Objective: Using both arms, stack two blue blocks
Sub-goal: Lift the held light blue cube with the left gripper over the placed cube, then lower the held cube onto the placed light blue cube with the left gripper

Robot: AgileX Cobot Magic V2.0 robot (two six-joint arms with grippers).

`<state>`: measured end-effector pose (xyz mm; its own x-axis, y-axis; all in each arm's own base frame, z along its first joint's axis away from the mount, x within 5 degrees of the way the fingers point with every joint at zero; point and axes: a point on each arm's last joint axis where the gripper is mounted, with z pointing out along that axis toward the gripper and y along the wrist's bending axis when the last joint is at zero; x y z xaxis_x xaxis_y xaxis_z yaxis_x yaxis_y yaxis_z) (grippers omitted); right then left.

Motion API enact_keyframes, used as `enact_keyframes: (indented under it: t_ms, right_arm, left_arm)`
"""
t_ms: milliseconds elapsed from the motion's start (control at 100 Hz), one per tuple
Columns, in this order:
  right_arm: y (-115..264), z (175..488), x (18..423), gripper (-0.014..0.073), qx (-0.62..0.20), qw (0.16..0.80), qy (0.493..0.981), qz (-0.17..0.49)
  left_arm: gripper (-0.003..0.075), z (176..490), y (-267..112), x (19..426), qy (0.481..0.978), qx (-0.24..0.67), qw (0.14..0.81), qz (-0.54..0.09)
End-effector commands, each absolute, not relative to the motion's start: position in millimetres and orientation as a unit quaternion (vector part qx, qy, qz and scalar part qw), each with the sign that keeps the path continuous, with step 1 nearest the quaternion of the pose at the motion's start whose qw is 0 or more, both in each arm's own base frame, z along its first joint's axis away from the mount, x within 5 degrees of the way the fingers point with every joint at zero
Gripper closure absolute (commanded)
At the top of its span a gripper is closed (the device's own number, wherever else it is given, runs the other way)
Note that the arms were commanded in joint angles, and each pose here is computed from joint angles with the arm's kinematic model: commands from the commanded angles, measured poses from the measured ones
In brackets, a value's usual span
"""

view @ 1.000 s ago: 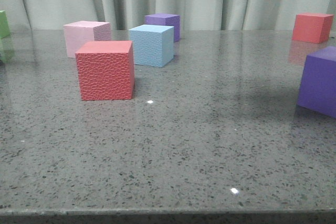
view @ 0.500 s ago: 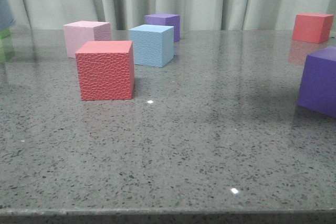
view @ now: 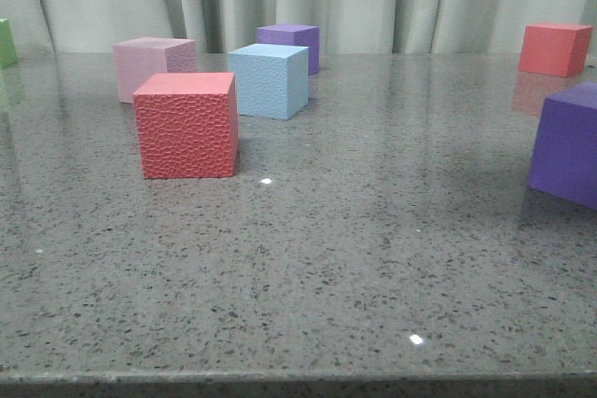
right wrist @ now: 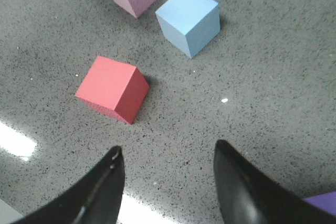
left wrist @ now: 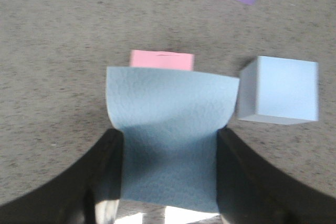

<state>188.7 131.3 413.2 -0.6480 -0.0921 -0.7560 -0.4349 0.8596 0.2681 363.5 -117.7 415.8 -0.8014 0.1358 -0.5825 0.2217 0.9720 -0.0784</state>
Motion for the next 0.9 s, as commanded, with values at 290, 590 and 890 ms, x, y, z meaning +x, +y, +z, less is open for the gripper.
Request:
enact_keyframes:
  t_ms: [290, 590, 890]
  right_arm:
    - [114, 444, 163, 0.0197, -0.154, 0.453, 0.846, 0.235]
    - [113, 442, 162, 0.0197, -0.155, 0.445, 0.851, 0.232]
    - [113, 442, 161, 0.0197, -0.155, 0.444, 0.851, 0.232]
  left_arm:
    - [0.0627, 416, -187, 370, 0.930, 0.151, 0.311, -0.125]
    - [0.0627, 409, -209, 375, 0.927, 0.163, 0.309, -0.134]
    - [0.0622, 407, -211, 375, 0.928, 0.161, 0.304, -0.141]
